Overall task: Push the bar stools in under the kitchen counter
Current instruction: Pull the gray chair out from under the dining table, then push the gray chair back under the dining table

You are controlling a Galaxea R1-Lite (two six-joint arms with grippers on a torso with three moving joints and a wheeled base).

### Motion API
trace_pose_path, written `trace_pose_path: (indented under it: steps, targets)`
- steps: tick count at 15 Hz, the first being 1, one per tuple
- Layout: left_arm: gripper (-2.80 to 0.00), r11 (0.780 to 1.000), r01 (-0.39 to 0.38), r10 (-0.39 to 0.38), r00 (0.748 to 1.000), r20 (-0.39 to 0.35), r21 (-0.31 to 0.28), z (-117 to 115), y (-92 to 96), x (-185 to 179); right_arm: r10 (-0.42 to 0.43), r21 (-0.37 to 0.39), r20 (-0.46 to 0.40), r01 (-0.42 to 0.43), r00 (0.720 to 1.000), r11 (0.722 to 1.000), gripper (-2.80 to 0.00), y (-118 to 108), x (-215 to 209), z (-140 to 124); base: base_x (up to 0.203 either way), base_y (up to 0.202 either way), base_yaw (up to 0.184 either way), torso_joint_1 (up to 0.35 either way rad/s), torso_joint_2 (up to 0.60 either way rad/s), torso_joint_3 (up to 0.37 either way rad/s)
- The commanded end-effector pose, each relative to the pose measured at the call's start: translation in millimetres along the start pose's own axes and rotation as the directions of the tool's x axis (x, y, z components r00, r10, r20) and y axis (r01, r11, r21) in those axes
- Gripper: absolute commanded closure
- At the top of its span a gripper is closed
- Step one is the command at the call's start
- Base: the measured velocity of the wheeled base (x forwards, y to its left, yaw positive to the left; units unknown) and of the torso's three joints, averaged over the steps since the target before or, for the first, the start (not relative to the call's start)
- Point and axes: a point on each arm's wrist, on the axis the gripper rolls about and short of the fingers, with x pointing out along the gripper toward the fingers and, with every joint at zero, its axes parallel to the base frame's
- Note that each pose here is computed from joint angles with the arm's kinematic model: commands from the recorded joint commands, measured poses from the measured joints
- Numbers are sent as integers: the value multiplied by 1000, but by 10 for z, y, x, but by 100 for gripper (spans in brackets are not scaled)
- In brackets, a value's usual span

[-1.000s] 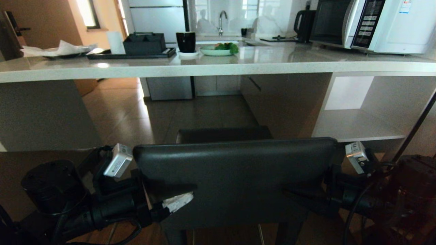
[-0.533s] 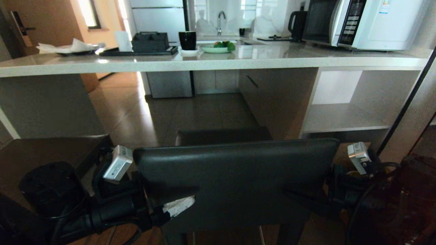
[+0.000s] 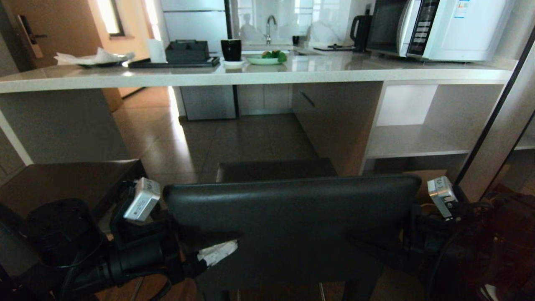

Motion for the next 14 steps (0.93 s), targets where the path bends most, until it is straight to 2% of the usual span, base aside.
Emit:
trace_pose_path:
  steps: [1, 4, 7, 11, 13, 14]
  targets:
    - [-280, 999, -32, 32, 999, 10, 3, 17, 39, -65, -13, -3, 4, 13, 1000, 1000, -280, -7, -43, 7, 0, 0, 0, 0, 0, 0]
    - [-280, 986, -163, 162, 987, -11, -31, -43, 148, -384, -69, 15, -12, 70, 998, 997, -280, -45, -199, -31, 0, 0, 0, 0, 0, 0]
    - [-280, 980, -196, 196, 981, -10, -35, -52, -44, -647, -130, 11, 4, 130, 991, 991, -280, -116, -407, 12, 0, 0, 0, 0, 0, 0]
    - [-280, 971, -232, 226, 968, 110, 48, 179, -182, -824, -161, 1, 20, 161, 987, 987, -280, -50, -664, 56, 0, 0, 0, 0, 0, 0]
    - [-280, 954, -281, 258, 948, 187, 106, 314, -288, -970, -166, -14, 64, 168, 984, 986, -280, 69, -753, 169, 0, 0, 0, 0, 0, 0]
    - [-280, 938, -325, 293, 931, 218, 125, 365, -337, -1065, -178, -4, 92, 180, 980, 984, -280, 139, -814, 235, 0, 0, 0, 0, 0, 0]
